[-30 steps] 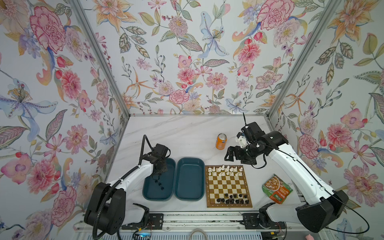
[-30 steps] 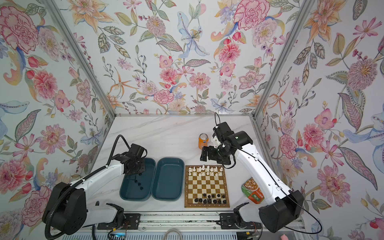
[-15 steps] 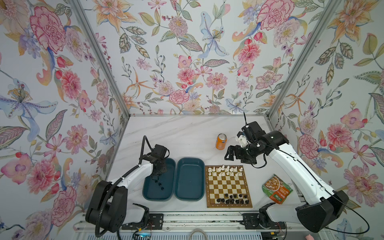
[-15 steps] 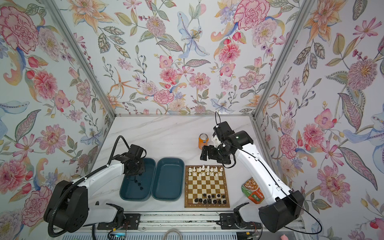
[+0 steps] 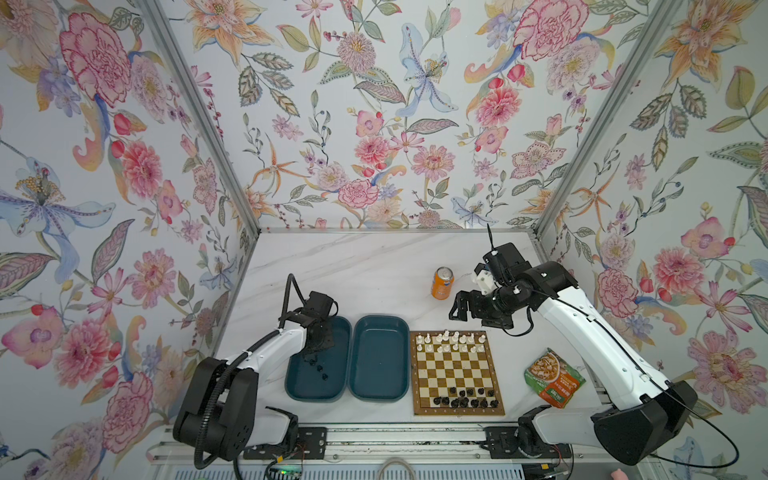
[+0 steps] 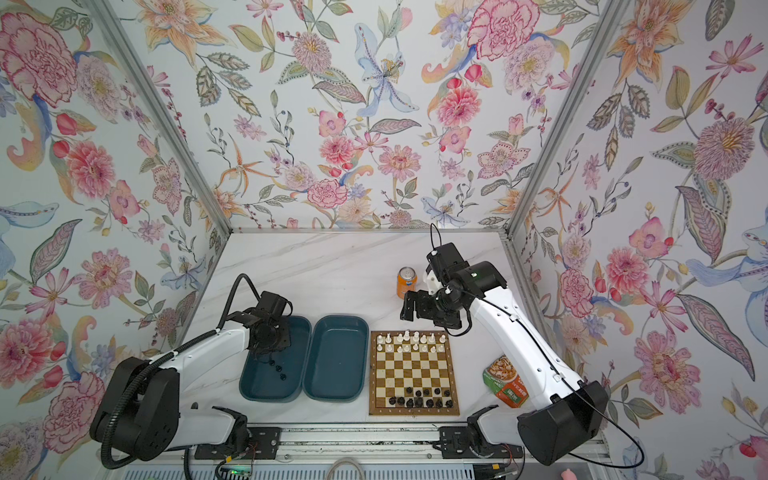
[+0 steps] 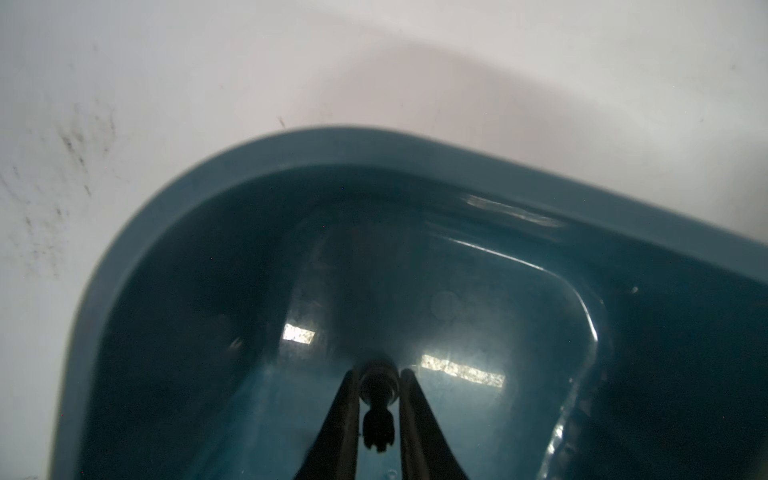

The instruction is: Set up the chess pieces on the board

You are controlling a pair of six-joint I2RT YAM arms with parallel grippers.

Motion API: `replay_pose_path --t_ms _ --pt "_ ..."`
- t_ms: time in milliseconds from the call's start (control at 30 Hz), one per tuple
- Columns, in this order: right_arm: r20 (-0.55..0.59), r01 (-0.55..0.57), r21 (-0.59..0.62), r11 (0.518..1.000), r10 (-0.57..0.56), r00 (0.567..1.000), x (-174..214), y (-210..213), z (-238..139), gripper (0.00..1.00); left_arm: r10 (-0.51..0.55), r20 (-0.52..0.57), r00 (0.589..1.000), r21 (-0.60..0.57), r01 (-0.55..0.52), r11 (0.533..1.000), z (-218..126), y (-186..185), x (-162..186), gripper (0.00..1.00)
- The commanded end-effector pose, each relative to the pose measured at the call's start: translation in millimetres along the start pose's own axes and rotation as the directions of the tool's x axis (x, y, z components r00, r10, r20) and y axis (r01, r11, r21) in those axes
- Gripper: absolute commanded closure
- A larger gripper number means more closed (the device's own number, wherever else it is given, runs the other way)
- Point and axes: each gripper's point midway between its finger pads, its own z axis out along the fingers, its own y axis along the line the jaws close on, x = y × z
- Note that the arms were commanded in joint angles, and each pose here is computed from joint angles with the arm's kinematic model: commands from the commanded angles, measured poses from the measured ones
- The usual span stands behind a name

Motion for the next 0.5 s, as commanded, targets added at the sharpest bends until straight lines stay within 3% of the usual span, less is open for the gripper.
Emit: replay_pose_path --t_ms 0,467 --pt "0.018 -0.016 0.005 1.000 0.016 1.000 0 -2 -5 0.01 0.010 -0.018 1.000 -0.008 -0.010 1.000 5 4 4 0.83" --pt "0.022 -0.013 0.006 1.000 0.013 1.000 0 -2 -7 0.01 0.023 -0.023 0.999 0.009 -0.023 1.000 -6 1 1 0.94"
